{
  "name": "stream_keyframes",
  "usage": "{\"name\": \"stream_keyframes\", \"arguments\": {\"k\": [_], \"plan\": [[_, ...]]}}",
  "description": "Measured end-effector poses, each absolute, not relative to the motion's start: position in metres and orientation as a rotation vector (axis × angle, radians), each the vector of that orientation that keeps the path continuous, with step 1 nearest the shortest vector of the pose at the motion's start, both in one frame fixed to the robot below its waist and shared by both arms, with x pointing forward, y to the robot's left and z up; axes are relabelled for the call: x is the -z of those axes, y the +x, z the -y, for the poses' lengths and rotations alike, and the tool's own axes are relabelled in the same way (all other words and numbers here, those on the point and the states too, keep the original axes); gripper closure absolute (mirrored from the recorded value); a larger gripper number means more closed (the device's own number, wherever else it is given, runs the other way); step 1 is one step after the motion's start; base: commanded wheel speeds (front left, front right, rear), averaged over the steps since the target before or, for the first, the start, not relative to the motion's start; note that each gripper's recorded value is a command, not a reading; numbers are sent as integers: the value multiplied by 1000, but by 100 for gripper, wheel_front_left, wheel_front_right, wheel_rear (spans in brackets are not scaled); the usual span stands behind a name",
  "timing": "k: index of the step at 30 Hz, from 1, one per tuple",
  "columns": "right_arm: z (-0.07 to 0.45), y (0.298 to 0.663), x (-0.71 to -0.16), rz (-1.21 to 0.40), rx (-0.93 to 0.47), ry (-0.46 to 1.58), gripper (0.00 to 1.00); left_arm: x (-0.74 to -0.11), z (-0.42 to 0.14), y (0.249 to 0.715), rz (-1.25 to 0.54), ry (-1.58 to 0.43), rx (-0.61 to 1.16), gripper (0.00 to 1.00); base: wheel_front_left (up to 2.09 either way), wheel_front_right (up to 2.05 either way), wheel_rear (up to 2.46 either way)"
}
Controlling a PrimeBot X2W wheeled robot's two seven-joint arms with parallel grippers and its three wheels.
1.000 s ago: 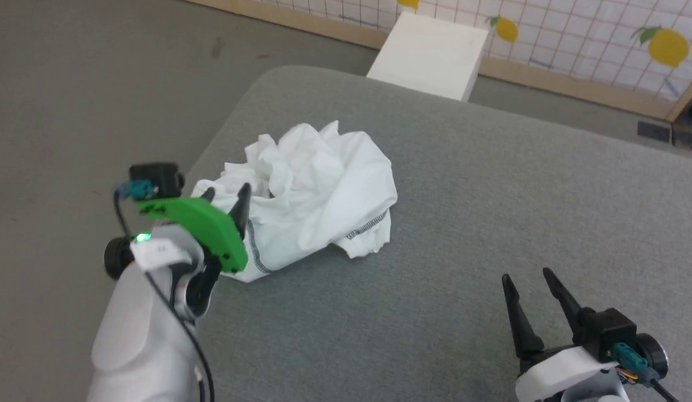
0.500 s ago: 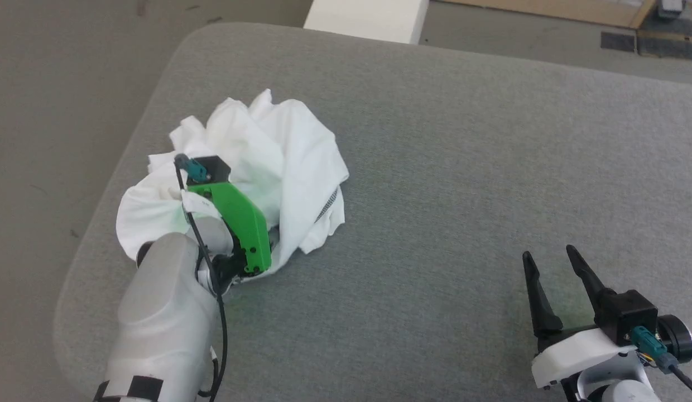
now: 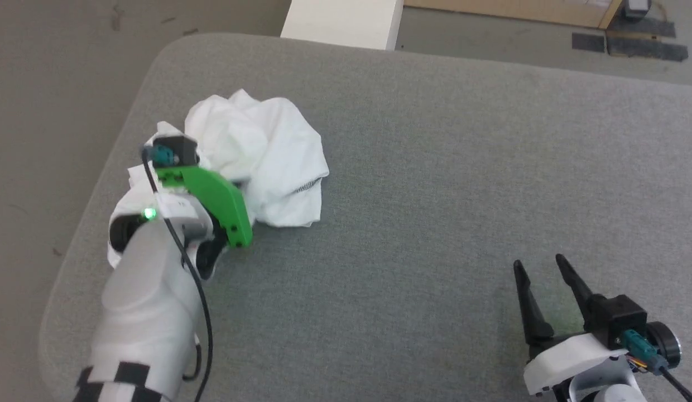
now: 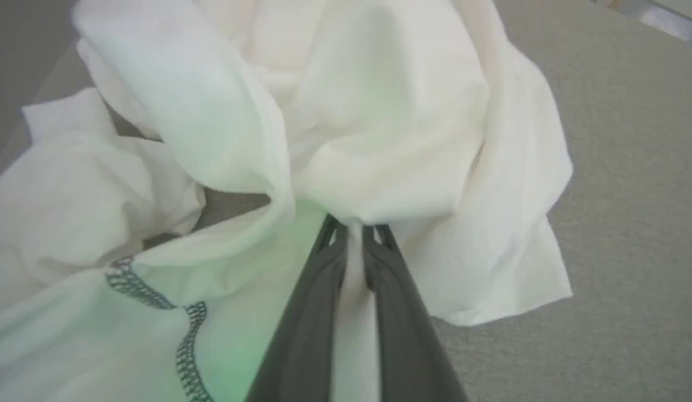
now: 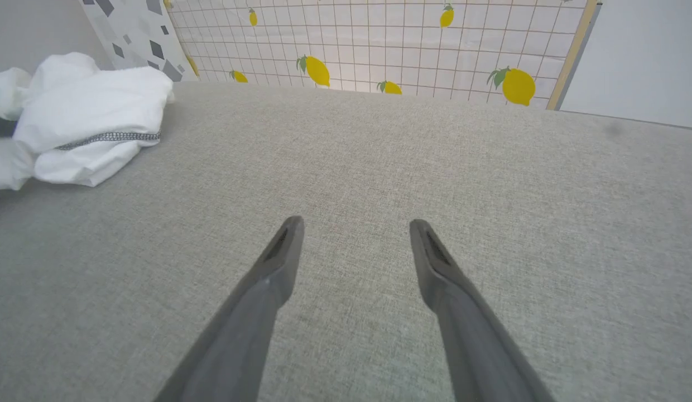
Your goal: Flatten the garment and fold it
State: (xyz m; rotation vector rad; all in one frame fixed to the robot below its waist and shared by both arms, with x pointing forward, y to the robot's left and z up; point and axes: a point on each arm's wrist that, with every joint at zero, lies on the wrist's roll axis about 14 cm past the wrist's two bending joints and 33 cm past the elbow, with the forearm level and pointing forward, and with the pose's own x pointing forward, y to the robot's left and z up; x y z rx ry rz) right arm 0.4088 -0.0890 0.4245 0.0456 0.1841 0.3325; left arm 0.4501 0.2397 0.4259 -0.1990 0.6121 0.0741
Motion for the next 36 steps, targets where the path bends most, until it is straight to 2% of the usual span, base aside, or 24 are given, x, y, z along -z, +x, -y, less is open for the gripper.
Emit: {"name": "stream_keyframes", "arguments": {"k": [7,12,19,24,26,30,33,36], "plan": [[92,400,-439,-143,-320,78,0,-568,-226,509,-226,-63,56,100,0,0,0],[112,390,-446,-122,-260,88,0,-664,-176,532,-20,42,203,100,0,0,0],[156,374,-454,-90,-124,101,0,-784,-86,531,252,72,418,100,0,0,0],[183,362,-457,-80,-43,98,0,-834,-31,518,417,35,545,100,0,0,0],[194,356,-458,-76,-9,97,0,-840,-11,516,443,5,588,100,0,0,0],[212,347,-461,-65,47,94,0,-815,27,519,363,-38,671,100,0,0,0],[221,341,-460,-67,79,92,0,-761,52,523,207,-76,725,100,0,0,0],[227,338,-458,-74,98,91,0,-665,68,519,-66,-96,756,100,0,0,0]]}}
